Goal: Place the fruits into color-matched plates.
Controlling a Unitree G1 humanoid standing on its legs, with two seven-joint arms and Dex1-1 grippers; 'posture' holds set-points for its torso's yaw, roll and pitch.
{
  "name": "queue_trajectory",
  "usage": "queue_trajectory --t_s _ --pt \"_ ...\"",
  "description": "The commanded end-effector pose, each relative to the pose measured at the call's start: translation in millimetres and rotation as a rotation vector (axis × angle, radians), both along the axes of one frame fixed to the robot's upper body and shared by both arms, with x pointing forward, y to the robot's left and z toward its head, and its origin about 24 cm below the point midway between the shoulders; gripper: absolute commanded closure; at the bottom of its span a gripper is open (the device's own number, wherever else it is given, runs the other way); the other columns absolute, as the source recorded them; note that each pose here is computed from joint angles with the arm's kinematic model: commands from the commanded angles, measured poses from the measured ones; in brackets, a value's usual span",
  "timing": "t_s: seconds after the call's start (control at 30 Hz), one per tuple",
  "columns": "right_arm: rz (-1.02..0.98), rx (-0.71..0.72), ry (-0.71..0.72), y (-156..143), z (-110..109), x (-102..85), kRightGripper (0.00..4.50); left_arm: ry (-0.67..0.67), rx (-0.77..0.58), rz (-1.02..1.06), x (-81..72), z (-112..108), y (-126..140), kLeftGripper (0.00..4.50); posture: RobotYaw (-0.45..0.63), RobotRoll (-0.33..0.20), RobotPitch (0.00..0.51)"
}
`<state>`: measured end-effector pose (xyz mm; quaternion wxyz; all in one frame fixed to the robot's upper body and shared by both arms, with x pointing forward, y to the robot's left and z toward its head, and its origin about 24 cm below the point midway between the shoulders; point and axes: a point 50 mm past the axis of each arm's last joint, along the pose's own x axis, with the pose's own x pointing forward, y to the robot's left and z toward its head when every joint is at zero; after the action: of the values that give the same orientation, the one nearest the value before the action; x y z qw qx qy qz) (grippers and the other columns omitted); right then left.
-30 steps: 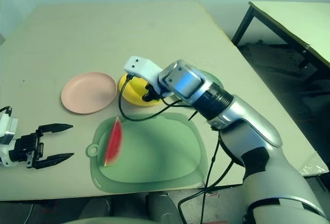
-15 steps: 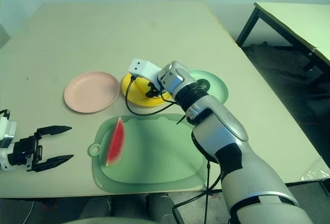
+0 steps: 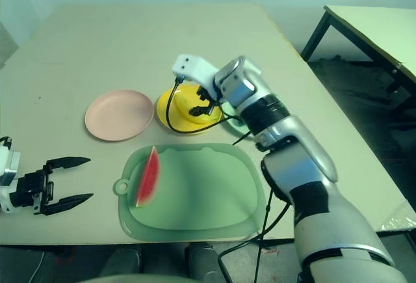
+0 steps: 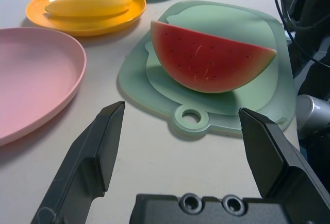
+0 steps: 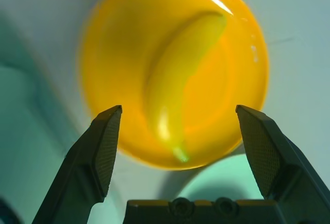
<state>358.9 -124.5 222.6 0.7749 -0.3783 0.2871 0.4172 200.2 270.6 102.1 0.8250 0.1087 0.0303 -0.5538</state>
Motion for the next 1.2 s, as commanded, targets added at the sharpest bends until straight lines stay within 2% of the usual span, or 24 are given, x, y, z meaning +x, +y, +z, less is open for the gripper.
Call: queue_trajectory --t_s 0.03,0.27,0.4,0.53,0.67,0.83,1.2 --pt "-0.007 0.095 0.035 -1.0 2.6 -16.1 0.04 0.006 0.007 -0.001 -0.1 -2.5 1.5 0.0 0.04 0.0 0.079" --pt "0.014 0.326 0.046 -19.2 -15.4 -48.3 0.04 0.012 0.007 0.002 -0.4 -2.9 2.7 0.0 0.03 0.0 0.084" --pt "0.008 0.439 0.083 -39.7 -43.2 -65.7 0.04 0.016 0.01 0.004 0.6 -2.8 4.5 0.0 0.02 0.0 0.085" --pt "-0.12 0.571 0.059 -67.8 -69.5 -69.4 0.04 0.015 0.013 0.005 2.6 -1.8 5.9 0.0 0.01 0.0 0.086" --pt "-0.193 0.695 -0.015 -85.9 -83.6 -75.0 0.04 0.019 0.014 0.004 3.3 -1.6 6.5 0.0 0.01 0.0 0.087" --pt "-0.339 0.844 0.017 -108.1 -102.3 -81.7 0.04 0.022 0.015 0.005 4.6 -1.2 5.8 0.0 0.0 0.0 0.087" --pt "-0.173 0.811 -0.062 -137.5 -142.2 -96.8 0.04 0.03 0.02 0.009 5.7 -1.2 5.7 0.0 0.0 0.0 0.081"
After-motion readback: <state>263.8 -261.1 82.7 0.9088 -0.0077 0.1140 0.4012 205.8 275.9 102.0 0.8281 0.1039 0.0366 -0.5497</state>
